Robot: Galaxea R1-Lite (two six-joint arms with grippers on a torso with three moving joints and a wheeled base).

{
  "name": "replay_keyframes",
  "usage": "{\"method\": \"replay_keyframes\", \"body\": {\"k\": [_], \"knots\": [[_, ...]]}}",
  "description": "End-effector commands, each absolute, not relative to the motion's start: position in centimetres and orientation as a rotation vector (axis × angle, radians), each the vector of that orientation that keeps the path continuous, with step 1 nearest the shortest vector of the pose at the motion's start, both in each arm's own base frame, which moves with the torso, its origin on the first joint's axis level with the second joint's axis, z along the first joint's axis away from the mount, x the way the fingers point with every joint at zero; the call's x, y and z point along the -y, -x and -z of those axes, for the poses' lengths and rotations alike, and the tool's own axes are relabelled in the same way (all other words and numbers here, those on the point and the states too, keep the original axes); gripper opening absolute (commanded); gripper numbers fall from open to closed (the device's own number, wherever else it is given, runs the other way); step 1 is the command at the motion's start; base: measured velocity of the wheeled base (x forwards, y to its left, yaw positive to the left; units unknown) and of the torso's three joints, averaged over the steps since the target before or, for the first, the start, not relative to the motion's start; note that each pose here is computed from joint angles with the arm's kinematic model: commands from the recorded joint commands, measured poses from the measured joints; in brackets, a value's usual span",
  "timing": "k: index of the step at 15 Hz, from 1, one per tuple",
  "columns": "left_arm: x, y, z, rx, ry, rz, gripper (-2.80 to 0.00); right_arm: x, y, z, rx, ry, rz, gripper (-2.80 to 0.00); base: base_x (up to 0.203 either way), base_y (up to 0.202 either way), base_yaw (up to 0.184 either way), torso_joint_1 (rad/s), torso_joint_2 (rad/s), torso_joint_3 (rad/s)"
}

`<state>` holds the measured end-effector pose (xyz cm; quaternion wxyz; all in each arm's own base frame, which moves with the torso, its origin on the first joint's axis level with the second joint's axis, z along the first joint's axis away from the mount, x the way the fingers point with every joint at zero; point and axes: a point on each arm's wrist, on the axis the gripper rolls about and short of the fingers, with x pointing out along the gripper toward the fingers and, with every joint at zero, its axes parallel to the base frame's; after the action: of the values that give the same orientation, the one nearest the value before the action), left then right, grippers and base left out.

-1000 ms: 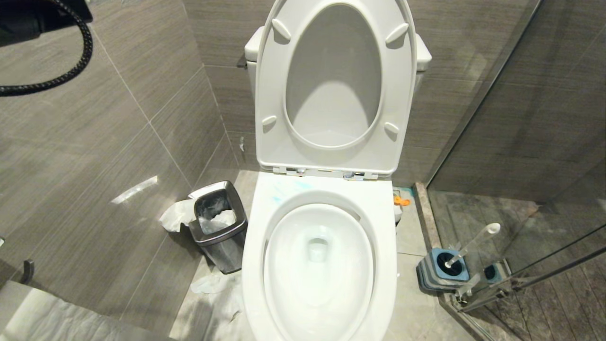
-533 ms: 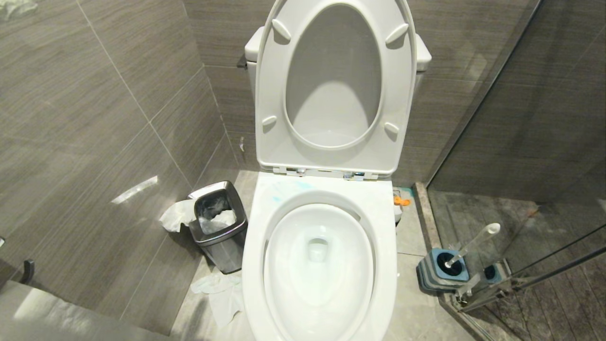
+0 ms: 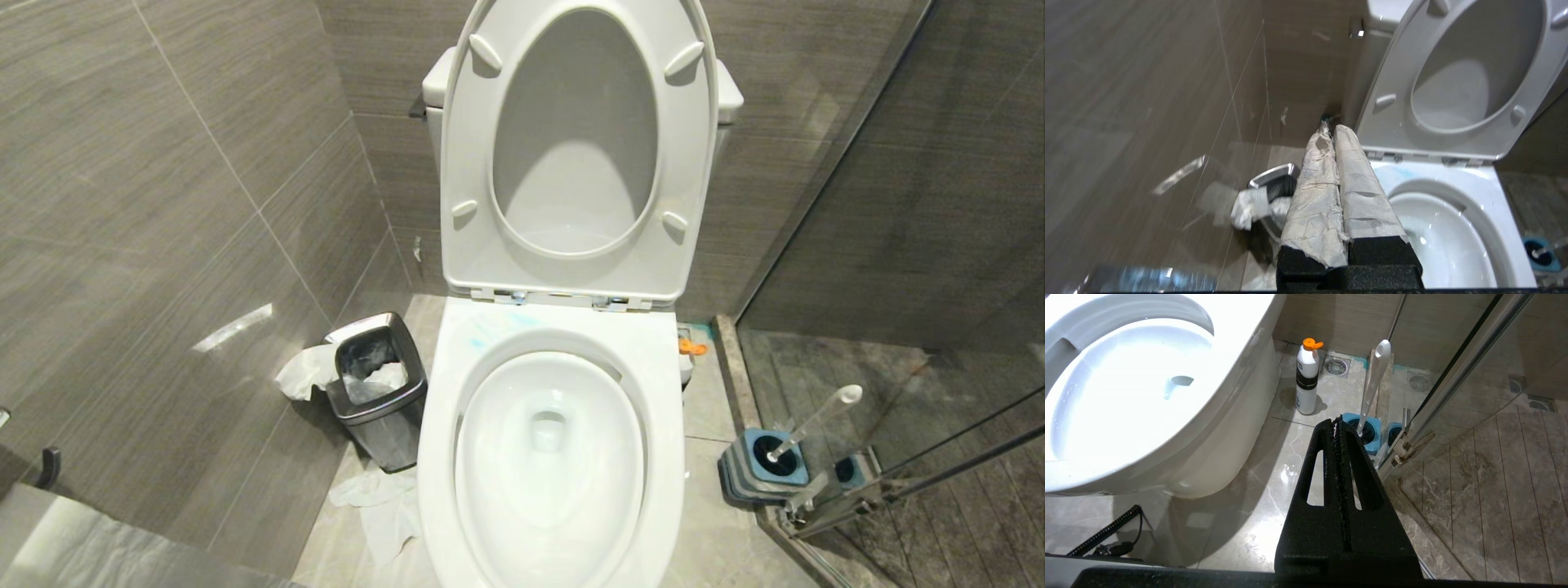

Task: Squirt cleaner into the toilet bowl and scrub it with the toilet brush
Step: Pour in the cleaning agent

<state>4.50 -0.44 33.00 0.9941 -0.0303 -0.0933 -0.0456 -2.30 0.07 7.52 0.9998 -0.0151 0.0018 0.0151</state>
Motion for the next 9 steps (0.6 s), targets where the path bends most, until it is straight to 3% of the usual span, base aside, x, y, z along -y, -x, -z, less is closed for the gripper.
{"method": "replay_keyframes", "body": {"k": [1, 9], "knots": [[0.0, -0.5, -29.6, 0.195, 0.057, 0.081, -2.8, -0.1, 2.3, -7.5, -0.004, 0.031, -0.031, -2.8, 0.0, 0.0, 0.0, 0.0, 0.0, 0.0], [-0.2, 3.4, -21.4, 0.08, -0.005, 0.004, -2.8, -0.1, 2.3, -7.5, -0.004, 0.031, -0.031, -2.8, 0.0, 0.0, 0.0, 0.0, 0.0, 0.0]]}}
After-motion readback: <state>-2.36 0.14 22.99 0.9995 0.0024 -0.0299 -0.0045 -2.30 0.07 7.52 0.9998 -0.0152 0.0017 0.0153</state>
